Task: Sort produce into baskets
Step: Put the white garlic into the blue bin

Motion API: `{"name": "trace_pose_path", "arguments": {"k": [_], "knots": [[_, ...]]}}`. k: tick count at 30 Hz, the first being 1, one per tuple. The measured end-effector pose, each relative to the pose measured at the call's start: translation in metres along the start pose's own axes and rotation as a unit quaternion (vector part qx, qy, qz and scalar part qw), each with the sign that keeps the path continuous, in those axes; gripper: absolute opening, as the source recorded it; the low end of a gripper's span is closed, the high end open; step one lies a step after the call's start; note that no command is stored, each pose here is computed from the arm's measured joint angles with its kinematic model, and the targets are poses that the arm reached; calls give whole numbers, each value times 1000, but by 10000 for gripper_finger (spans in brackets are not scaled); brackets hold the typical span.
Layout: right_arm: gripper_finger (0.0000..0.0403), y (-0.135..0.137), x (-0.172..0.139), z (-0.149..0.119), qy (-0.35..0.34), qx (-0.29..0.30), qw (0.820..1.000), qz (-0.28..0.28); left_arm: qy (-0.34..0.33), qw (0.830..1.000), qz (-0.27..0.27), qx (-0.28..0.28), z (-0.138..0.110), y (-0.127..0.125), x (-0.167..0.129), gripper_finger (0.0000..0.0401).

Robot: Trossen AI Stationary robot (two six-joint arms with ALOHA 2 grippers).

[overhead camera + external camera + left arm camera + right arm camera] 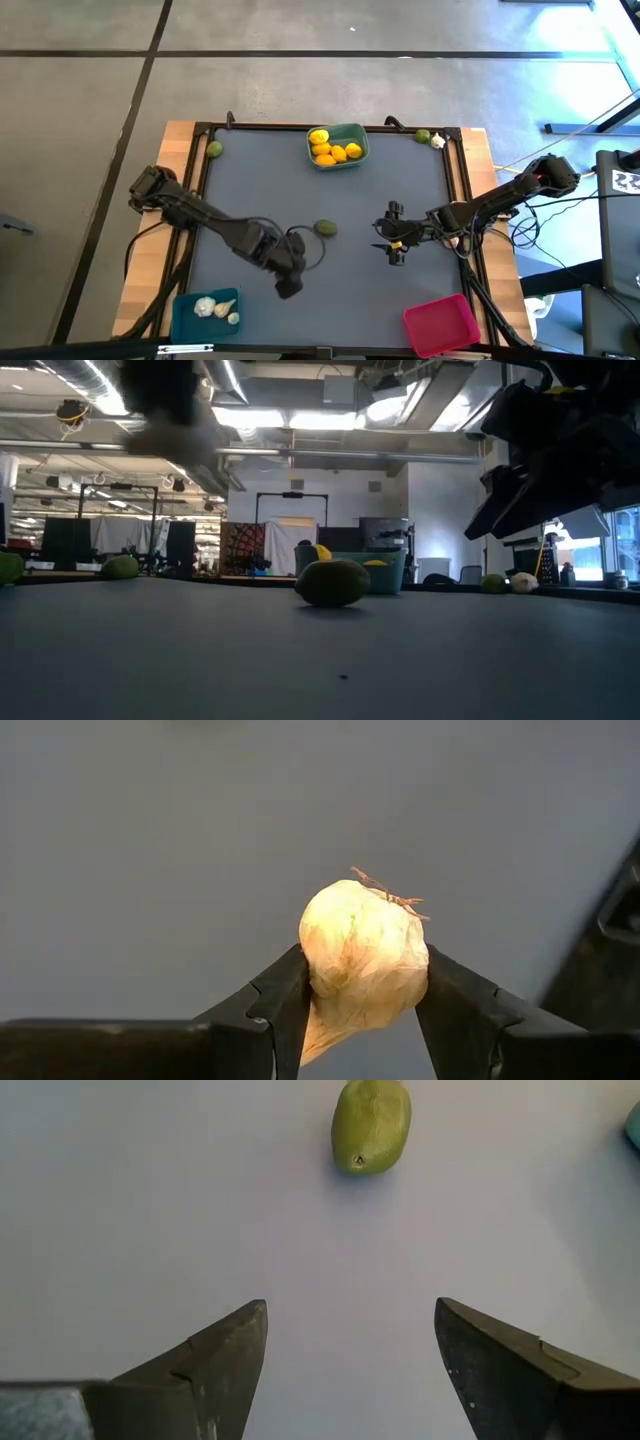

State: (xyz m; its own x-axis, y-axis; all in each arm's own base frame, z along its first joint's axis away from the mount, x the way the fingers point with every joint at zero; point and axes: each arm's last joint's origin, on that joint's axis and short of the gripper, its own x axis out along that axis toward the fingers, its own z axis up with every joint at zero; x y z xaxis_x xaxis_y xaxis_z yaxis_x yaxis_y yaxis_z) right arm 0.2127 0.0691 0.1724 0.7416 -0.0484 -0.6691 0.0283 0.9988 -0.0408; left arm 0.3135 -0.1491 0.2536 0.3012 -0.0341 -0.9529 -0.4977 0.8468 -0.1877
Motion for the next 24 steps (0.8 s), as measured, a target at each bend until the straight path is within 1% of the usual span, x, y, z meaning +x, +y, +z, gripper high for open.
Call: {"name": "trace_pose_path", "arguments": {"k": [8,13,19,24], "knots": [[287,0,0,1,-3,1,1000,1,72,997,-20,-22,-52,-24,-7,155],[287,0,0,1,-4,1,1000,1,95,994,-23,-46,-81,-36,-12,155],[287,0,0,1,-4,1,1000,1,109,991,-18,-76,-115,-45,-19,155],[287,0,0,1,-4,2,1000,1,120,987,13,-106,-141,-45,-24,155]]}}
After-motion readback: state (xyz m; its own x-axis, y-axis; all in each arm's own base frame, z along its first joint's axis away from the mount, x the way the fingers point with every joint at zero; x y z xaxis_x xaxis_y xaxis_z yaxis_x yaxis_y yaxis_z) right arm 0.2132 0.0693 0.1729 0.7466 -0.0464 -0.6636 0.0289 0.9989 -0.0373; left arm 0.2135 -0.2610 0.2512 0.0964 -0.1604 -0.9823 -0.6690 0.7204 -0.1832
